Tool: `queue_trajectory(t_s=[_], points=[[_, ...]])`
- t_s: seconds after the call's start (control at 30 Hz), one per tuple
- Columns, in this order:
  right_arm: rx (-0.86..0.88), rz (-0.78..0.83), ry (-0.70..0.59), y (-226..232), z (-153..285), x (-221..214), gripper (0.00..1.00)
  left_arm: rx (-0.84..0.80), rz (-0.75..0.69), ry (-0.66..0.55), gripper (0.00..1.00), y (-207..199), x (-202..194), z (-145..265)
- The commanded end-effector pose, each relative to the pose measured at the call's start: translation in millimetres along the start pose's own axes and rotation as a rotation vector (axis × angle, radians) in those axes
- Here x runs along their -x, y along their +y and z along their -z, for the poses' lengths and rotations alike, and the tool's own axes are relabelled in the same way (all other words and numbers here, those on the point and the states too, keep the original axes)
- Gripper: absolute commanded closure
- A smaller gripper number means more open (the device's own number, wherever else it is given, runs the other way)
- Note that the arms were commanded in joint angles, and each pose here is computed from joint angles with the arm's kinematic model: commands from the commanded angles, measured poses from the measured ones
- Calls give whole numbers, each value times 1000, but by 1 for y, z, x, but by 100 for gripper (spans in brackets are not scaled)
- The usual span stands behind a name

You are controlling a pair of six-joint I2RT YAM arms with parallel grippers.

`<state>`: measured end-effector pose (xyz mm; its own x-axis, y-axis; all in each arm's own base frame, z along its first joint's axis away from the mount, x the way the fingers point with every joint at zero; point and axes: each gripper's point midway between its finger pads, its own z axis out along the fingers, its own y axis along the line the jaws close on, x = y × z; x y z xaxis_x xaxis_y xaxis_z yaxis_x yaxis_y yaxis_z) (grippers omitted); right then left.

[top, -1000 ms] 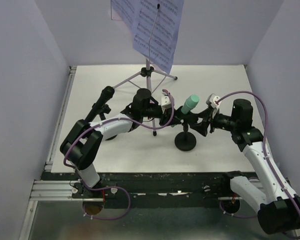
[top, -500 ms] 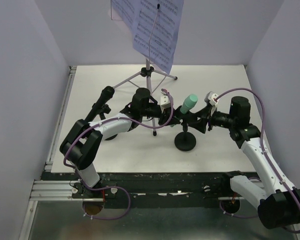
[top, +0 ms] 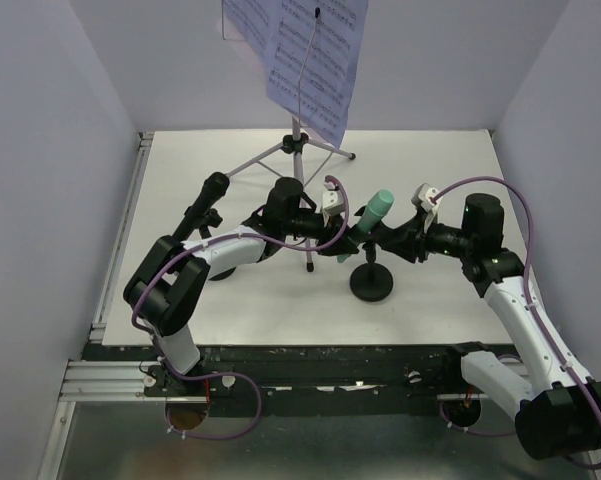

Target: Pack up the instrument practice props

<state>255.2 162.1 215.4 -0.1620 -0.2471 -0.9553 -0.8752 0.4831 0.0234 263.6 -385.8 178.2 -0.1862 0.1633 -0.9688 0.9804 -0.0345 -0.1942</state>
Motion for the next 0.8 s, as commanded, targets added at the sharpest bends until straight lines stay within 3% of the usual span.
queue_trajectory(t_s=[0.0,0.2,0.4,0.6,0.63,0.77], points=[[-12,27,-14,1,4,9,100,0,3,-46,100,-1,14,0],[-11,59,11,2,8,11,100,134,-40,-118,100,7,50,26],[-35,68,25,4,14,10,100,269,-70,-75,100,20,37,63],[-63,66,54,5,20,2,99,267,-129,-44,100,8,33,77],[-69,69,56,5,21,2,96,264,-132,-43,100,5,33,79],[-104,69,71,4,25,-3,63,266,-145,-38,100,-3,32,84]])
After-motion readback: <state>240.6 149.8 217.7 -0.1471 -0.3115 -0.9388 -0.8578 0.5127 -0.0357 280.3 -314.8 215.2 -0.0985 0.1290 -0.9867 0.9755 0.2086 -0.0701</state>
